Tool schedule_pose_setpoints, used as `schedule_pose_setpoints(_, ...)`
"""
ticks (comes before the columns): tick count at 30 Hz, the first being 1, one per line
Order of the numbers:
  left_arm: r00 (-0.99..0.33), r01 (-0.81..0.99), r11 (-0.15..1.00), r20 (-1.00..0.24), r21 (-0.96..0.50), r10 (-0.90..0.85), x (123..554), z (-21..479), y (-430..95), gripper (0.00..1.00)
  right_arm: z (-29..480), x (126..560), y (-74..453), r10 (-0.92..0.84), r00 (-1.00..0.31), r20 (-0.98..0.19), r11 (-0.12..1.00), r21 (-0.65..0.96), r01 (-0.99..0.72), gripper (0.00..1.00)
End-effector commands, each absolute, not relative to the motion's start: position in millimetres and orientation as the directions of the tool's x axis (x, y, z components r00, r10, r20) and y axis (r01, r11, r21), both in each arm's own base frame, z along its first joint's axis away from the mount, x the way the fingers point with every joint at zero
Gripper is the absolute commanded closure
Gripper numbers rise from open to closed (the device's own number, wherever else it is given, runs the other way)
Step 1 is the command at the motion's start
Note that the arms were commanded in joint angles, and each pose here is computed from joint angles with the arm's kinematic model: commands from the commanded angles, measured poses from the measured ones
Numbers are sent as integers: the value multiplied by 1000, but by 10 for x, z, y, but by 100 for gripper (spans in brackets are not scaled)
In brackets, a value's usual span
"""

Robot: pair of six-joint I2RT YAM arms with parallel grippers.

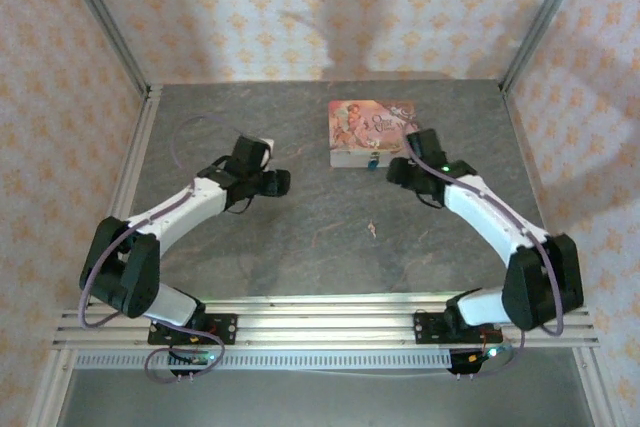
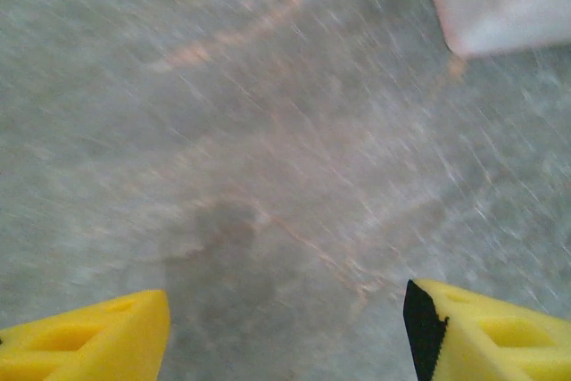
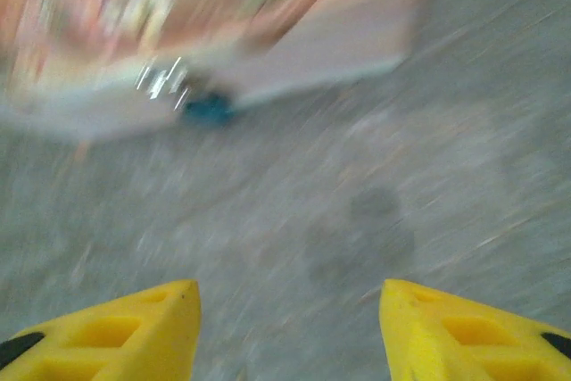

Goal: Unlock the padlock with the key

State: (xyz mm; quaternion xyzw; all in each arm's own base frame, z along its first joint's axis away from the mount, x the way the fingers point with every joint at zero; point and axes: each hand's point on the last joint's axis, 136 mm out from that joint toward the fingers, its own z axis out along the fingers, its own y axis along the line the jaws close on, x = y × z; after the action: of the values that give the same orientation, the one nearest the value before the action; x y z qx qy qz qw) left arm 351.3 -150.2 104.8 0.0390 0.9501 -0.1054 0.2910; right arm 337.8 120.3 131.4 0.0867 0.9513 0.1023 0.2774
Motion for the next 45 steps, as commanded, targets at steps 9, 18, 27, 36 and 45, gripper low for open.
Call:
schedule_pose_setpoints(9,-891,163,960,-452,-229,44,3344,966,-2009,21,770,2854,1868,-76,-992,-96,980,175,-92,59)
schedule_pose_setpoints(18,-898,163,961,-438,-223,50,3277,904,-2036,21,592,2817,1837,-119,-993,-15,985,122,-120,77)
schedule_pose_setpoints(27,-900,160,963,-432,-216,53,3259,888,-2056,21,405,2732,1849,-134,-990,50,986,104,-128,72)
schedule_pose_setpoints(36,-901,164,964,-430,-210,59,3248,888,-2067,21,327,2633,1836,-144,-986,80,987,80,-137,64)
schedule_pose_setpoints(45,-903,162,966,-425,-203,62,3241,872,-2066,21,285,2534,1823,-178,-979,94,984,34,-176,63)
